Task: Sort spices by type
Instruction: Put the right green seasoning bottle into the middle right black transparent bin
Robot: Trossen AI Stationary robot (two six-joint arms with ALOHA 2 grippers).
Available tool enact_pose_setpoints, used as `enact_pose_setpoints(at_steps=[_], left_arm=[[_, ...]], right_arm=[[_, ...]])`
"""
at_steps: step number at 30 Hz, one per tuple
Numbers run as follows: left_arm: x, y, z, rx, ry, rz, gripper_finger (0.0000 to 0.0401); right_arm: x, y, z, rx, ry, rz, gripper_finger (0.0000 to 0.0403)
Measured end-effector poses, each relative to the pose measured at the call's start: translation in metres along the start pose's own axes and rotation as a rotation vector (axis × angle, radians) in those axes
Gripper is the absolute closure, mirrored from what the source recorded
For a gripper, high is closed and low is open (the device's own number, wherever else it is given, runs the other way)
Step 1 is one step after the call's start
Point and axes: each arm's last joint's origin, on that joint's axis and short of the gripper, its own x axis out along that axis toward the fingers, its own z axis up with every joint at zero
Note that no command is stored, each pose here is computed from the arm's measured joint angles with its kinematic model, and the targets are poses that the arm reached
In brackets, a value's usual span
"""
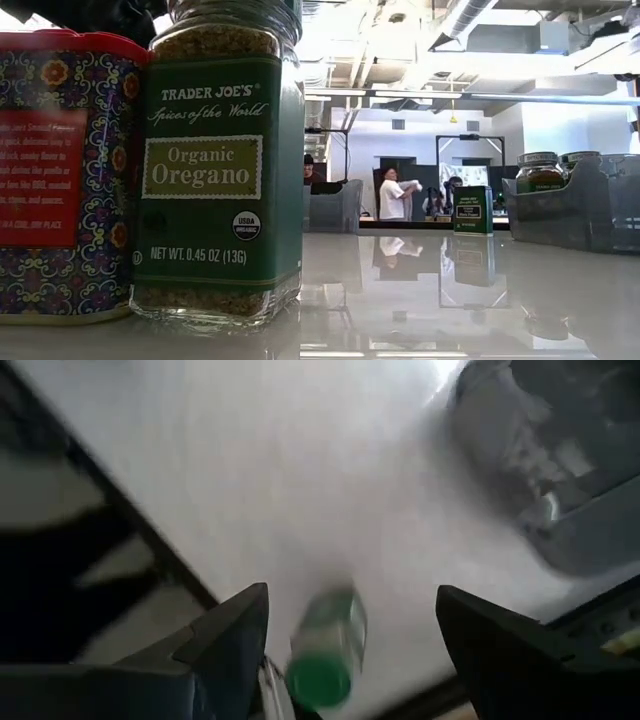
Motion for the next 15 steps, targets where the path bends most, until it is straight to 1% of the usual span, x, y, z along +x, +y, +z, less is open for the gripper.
enact_pose_setpoints(at_steps=[5, 7, 13, 15], left_arm=[[0.000, 0.000, 0.000, -0.083, 0.002, 0.001, 0.0166], [0.000, 0.000, 0.000, -0.113, 0.002, 0.001, 0.0166], [0.000, 0.000, 0.000, -0.169, 0.002, 0.001, 0.0166], [0.000, 0.000, 0.000, -0.178, 0.002, 0.001, 0.0166]], right_arm=[[0.011, 0.012, -0.041, -0.164, 0.041, -0.014, 0.0088], [0.016, 0.016, -0.053, -0.208, 0.051, -0.011, 0.0088], [0.029, 0.031, -0.078, -0.298, 0.082, 0.051, 0.0088], [0.031, 0.032, -0.081, -0.335, 0.086, 0.040, 0.0088]])
